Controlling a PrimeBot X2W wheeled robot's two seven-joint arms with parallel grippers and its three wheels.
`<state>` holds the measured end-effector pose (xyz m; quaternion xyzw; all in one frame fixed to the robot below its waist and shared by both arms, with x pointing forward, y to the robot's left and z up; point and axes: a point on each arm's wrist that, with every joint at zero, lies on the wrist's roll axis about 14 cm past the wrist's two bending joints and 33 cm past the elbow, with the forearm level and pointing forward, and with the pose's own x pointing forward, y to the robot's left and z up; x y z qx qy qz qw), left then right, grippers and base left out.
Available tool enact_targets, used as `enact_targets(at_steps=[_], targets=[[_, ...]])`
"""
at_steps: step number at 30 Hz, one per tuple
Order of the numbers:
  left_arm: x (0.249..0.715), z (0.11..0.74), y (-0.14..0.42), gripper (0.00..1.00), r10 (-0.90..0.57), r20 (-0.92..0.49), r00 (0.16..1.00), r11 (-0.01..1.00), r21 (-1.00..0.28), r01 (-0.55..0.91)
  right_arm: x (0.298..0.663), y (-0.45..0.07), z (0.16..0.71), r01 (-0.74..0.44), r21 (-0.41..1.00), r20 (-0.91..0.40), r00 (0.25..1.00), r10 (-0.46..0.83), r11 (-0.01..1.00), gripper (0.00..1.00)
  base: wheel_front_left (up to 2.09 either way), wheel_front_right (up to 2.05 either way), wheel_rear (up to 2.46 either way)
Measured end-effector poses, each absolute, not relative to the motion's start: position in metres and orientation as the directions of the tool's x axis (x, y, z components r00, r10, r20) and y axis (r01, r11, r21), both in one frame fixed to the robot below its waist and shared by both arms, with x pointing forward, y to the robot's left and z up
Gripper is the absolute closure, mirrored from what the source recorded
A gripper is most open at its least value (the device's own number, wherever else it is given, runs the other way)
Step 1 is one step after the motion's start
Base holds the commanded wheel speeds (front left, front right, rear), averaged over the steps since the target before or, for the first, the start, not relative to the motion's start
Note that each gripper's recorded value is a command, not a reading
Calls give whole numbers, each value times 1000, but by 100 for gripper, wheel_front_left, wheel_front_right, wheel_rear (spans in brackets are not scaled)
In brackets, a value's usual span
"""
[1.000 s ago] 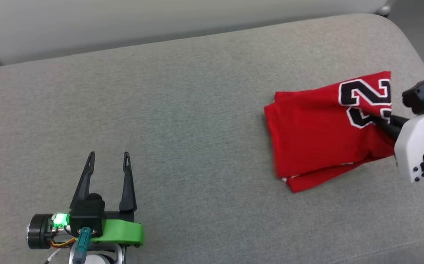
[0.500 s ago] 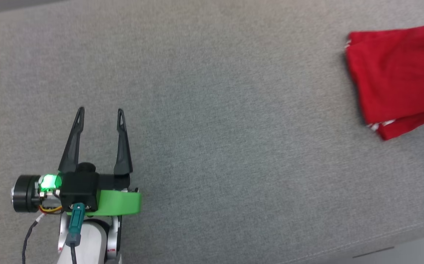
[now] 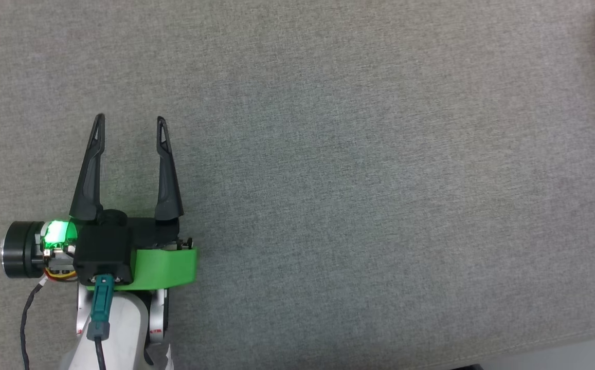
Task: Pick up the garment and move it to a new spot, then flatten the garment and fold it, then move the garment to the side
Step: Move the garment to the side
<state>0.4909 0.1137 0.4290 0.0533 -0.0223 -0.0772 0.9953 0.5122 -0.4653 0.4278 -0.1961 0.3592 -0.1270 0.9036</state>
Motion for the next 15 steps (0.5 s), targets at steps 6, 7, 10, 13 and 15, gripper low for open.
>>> enact_targets(at_steps=[6,7,10,13,15], targets=[[488,432,122,0,-127,33,991,985,119,122,511,-467,420,124,-437,-587,711,-387,891,0,0,0,0],[487,433,123,0,-123,34,992,986,118,118,509,-468,422,130,-436,-579,716,-389,890,0,0,0,0],[479,443,126,0,-114,41,993,987,116,109,512,-468,445,154,-432,-494,784,-376,889,0,0,0,0],[469,452,128,0,-109,44,993,987,122,103,513,-465,474,176,-420,-381,856,-349,890,0,0,0,0],[462,456,131,0,-99,43,994,988,120,93,512,-458,489,172,-411,-314,895,-316,895,0,0,0,0]])
